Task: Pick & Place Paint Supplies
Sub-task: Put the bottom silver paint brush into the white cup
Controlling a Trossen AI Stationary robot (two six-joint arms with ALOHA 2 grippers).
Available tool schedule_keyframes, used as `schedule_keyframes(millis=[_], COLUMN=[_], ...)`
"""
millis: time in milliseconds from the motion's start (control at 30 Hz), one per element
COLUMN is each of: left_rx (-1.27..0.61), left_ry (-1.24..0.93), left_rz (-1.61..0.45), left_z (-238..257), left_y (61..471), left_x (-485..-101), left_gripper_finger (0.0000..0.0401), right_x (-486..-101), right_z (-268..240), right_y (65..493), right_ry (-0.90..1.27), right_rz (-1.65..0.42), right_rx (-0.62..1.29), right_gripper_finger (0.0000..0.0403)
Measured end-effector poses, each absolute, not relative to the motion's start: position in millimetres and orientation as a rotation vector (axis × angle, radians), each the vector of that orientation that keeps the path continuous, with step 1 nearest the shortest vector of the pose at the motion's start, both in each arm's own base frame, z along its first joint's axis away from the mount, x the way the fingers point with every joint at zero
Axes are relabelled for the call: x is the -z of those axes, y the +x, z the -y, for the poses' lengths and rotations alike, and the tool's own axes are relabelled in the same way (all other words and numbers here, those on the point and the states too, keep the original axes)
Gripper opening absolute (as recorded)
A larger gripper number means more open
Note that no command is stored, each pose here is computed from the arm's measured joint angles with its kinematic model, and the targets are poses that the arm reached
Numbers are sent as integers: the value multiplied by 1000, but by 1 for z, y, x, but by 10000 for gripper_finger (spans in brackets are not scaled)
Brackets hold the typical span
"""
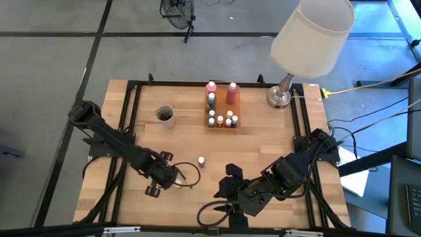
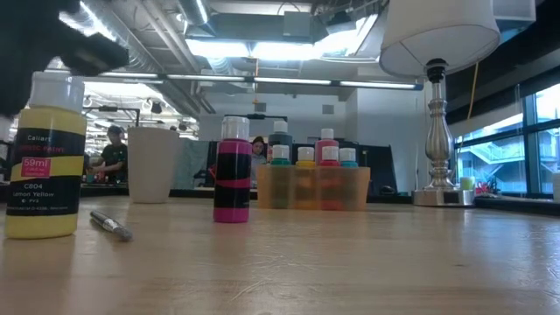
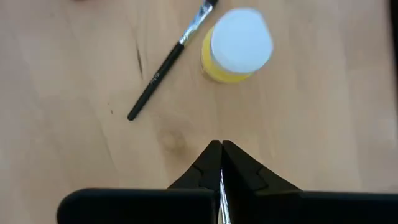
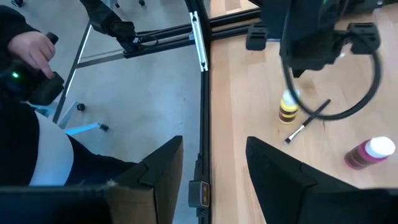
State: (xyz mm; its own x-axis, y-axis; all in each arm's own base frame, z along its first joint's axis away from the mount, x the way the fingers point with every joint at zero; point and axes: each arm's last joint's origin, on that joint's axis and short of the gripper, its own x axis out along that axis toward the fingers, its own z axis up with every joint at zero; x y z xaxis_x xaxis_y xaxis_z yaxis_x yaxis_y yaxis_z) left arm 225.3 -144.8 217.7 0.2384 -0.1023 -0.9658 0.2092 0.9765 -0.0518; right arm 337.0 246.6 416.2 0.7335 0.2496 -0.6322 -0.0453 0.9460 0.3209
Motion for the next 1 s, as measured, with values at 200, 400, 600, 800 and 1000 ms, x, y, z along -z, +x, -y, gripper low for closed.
schedule_keyframes(millis=[200,400,600,800,1000], left_rx=[172,-18,-207,-305,-380], left_ry=[68,129,151,92,39], left_rz=[-1174,-942,-625,-408,-227], left_z=[137,123,102,75,53], left_y=[218,210,192,155,125], left_x=[-263,-323,-375,-409,-410], left_gripper_finger=[2,2,2,2,2], right_x=[-417,-420,-420,-425,-425], right_z=[-247,-245,-243,-240,-239], right_y=[338,338,339,336,337], right_ry=[287,277,270,273,263], right_rz=[-722,-708,-707,-698,-690], right_rx=[-188,-197,-193,-197,-185], right_gripper_finger=[178,178,169,156,146])
